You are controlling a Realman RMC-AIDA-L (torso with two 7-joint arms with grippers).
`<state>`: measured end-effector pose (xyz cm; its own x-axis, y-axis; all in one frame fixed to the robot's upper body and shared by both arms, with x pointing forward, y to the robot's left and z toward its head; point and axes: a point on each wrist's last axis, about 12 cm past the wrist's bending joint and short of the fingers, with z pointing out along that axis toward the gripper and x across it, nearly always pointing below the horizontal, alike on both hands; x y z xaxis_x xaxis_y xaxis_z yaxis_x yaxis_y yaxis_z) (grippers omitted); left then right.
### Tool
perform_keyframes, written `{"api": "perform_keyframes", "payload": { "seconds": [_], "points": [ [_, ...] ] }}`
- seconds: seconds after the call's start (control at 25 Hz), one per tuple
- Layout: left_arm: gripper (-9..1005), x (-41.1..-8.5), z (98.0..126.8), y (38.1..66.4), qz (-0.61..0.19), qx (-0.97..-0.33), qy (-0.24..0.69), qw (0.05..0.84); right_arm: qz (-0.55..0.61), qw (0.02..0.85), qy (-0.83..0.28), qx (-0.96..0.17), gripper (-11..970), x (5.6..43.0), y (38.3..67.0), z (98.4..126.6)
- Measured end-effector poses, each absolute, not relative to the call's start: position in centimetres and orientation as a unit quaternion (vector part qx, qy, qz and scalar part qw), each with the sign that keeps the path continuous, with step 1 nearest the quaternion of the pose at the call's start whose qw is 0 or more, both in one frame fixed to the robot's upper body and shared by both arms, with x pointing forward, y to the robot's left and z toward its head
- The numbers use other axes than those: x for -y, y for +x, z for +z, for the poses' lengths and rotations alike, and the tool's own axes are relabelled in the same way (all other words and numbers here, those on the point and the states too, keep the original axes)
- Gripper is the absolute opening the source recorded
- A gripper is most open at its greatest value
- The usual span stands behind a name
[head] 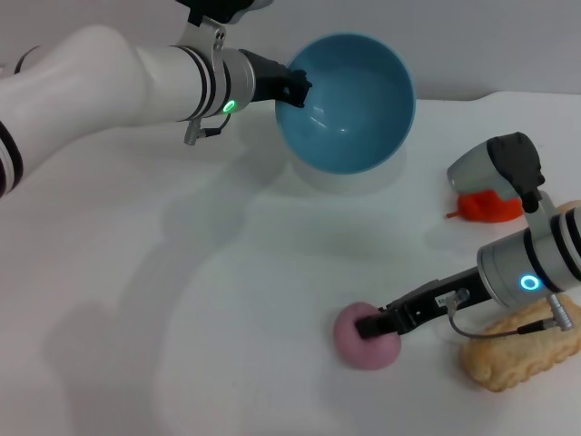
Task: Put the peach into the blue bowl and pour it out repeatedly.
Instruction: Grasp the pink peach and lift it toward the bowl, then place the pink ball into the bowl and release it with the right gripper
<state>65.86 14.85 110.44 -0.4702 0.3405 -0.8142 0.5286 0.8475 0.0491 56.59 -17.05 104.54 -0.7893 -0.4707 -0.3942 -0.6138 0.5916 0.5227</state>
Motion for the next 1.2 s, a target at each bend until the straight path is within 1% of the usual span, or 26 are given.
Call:
{"api": "perform_keyframes", "payload": {
  "seconds": [0.2,0.4,0.52,0.76,0.92,1.04,1.2],
  "points": [
    [0,-15.0,110.3,65.8,-0.106,-0.852,0.251,0.446,0.327,0.102,-0.326,-0.881,249,16.8,56.5,104.7],
    [0,-15.2,110.3,65.8,-0.105,-0.853,0.25,0.445,0.347,0.139,-0.334,-0.865,168,17.1,56.5,105.8],
    [0,-15.2,110.3,65.8,-0.107,-0.855,0.252,0.44,0.362,0.176,-0.349,-0.846,123,17.4,56.8,107.6],
    [0,-14.7,110.3,65.5,-0.123,-0.869,0.262,0.402,0.37,0.255,-0.349,-0.823,98,18.6,58.6,111.9],
    [0,-13.3,110.7,65.1,-0.115,-0.885,0.294,0.342,0.359,0.298,-0.349,-0.813,81,19.1,59.8,114.1],
    [0,-12.6,111.1,65.0,-0.105,-0.891,0.3,0.323,0.352,0.311,-0.344,-0.813,63,19.3,60.4,114.6],
    [0,-12.4,111.4,64.8,-0.111,-0.892,0.299,0.32,0.329,0.317,-0.333,-0.825,43,19.4,61.0,114.0]
  ]
}}
